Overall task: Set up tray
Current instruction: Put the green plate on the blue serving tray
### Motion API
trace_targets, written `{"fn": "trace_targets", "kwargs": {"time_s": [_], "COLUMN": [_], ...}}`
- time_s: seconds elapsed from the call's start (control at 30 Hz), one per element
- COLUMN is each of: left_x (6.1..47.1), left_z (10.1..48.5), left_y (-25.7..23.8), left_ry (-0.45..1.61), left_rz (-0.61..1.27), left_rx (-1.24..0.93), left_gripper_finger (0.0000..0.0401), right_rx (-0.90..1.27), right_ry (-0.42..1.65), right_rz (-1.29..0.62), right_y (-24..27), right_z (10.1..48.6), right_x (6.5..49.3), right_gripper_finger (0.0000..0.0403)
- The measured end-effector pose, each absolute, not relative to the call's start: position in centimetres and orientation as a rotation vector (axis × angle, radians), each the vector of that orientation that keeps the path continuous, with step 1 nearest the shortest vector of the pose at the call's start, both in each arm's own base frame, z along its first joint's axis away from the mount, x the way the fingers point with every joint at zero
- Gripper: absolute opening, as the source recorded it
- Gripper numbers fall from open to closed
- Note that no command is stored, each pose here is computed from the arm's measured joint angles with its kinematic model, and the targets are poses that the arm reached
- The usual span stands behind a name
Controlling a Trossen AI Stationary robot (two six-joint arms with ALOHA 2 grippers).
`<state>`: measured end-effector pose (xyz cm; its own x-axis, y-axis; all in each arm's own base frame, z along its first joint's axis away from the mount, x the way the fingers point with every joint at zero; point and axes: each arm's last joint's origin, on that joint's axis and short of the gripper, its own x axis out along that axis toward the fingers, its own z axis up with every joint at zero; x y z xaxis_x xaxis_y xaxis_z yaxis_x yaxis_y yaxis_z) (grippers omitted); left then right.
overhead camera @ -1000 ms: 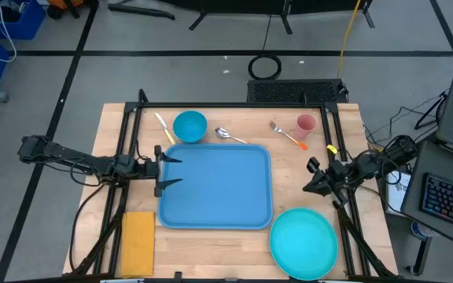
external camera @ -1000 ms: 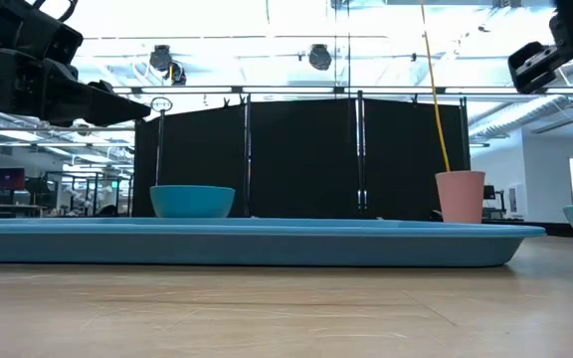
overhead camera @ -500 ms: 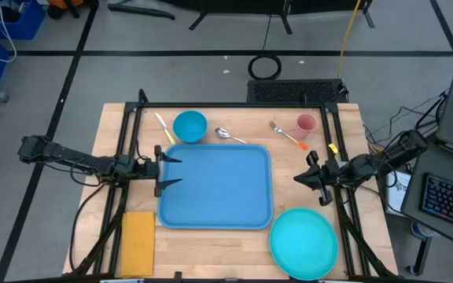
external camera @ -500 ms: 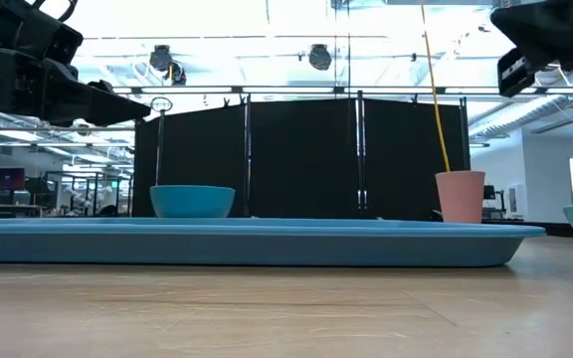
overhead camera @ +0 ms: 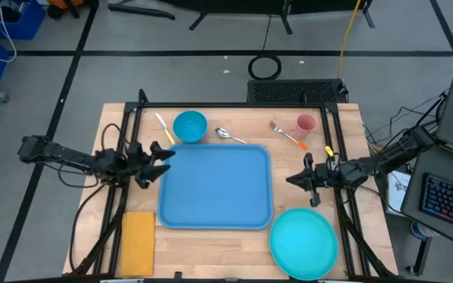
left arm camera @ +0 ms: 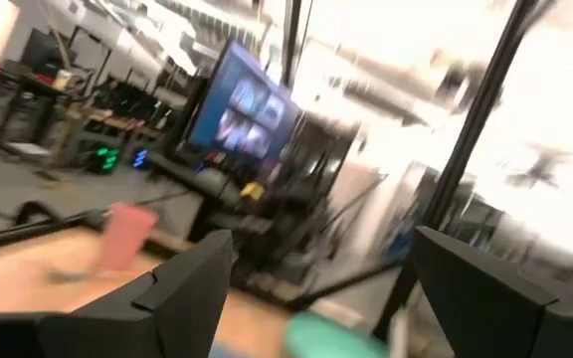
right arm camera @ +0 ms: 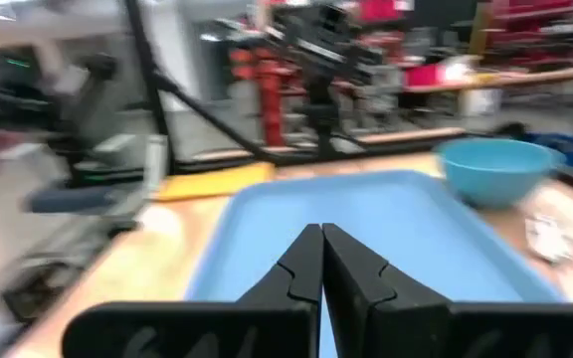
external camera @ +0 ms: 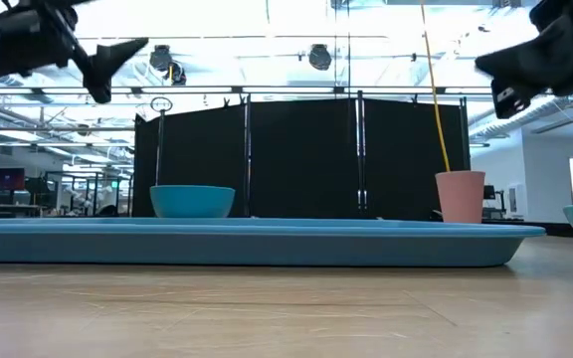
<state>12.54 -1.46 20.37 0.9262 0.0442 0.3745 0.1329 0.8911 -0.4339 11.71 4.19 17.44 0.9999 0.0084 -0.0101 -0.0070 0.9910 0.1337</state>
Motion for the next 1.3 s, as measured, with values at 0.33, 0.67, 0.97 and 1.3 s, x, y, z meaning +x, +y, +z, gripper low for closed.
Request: {"fn": "trace_targets", "kwargs": {"time_s": [0.33, 0.67, 0.97, 1.3], "left_x": [12.4, 12.5, 13.1, 13.1], "left_z": [20.6, 20.5, 18.5, 17.8], "left_y": [-1.4, -1.6, -1.2, -0.7], "left_ry": [-0.412, -0.395, -0.216, -0.19], "left_rz": [-0.062, -0.1, 0.095, 0.277], "left_rx": [-0.519, -0.539, -0.471, -0.521], "left_gripper_finger": [0.031, 0.031, 0.031, 0.031], "right_rx": [0.236, 0.223, 0.076, -0.124], "right_ry": [0.104, 0.215, 0.131, 0.199], "right_rz": [-0.057, 0.054, 0.094, 0.037], "right_y": [4.2, 6.1, 7.5, 11.5], "right_z": [16.2, 14.8, 15.3, 18.4], "right_x": [12.4, 12.8, 13.3, 15.8], "right_gripper_finger": [0.0, 0.0, 0.0, 0.0]}}
